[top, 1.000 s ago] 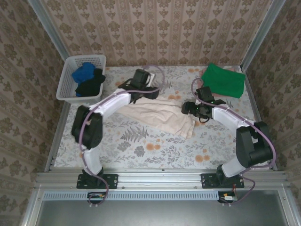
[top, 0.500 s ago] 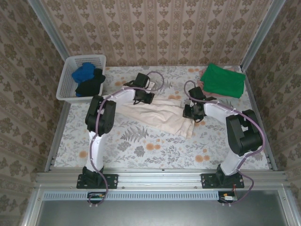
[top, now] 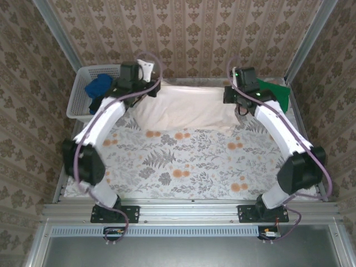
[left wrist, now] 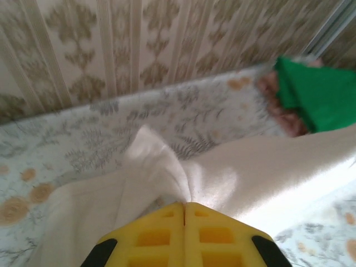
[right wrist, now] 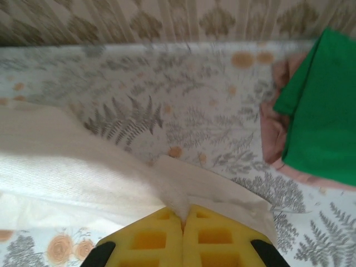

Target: Fold and stack the t-shirts

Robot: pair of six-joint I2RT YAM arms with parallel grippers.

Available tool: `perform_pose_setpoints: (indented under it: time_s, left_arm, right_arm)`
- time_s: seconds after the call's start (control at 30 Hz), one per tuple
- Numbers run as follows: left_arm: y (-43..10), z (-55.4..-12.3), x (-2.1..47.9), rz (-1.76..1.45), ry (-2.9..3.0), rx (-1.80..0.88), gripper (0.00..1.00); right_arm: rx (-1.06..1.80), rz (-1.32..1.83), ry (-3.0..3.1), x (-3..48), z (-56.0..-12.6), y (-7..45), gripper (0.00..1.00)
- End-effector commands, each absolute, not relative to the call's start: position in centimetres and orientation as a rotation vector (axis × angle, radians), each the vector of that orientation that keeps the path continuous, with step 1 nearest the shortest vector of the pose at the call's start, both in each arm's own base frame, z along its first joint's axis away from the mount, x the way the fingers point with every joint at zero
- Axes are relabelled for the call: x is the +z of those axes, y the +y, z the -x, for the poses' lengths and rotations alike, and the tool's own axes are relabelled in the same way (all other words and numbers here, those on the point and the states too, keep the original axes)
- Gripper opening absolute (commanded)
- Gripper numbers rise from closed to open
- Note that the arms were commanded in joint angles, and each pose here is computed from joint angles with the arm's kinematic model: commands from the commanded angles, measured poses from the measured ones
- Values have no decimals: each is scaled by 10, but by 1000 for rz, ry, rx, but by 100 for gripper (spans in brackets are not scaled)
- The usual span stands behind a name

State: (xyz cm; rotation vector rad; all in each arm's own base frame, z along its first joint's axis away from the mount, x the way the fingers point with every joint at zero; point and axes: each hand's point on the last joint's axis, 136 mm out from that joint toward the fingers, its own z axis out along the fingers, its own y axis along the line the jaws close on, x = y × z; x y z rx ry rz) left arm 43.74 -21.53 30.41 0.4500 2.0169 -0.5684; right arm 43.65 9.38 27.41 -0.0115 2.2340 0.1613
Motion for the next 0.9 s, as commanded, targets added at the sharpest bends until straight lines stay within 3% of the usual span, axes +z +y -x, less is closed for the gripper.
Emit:
perform_pose_setpoints:
  time_s: [0.0, 0.17, 0.23, 0.27, 0.3, 0.33, 0.4, 0.5, 0.6, 0.87]
  left_arm:
    - [-186, -404, 275, -319, 2012, -518, 0]
    - [-185, -343, 154, -266, 2276, -496, 0]
    - [-184, -312, 108, -206, 2375, -505, 25]
    - [-184, -301, 96, -190, 2391, -535, 25]
    - [-182, -291, 86, -176, 2414, -553, 28]
    - [-176, -285, 79, -148, 2438, -533, 32]
    - [-167, -280, 80, -150, 2445, -483, 36]
    - [-159, -290, 98, -184, 2426, -378, 56]
    - [-163, -310, 117, -241, 2408, -306, 65]
    - [-241, -370, 103, -507, 2476, -357, 68]
  right_arm:
    - [179, 139, 2130, 293, -398, 99, 0]
    - [349, 136, 2382, 175, -353, 130, 13]
    - [324, 19, 2566, 127, -333, 124, 18]
    - [306, -24, 2622, 113, -326, 119, 26]
    - [271, -57, 2656, 107, -319, 113, 43]
    - [213, -91, 2712, 95, -313, 105, 45]
    - [202, -122, 2709, 100, -316, 100, 48]
    - [260, -153, 2634, 121, -336, 101, 54]
    - [371, -118, 2571, 133, -362, 121, 55]
    - [243, -254, 2656, 92, -391, 104, 56]
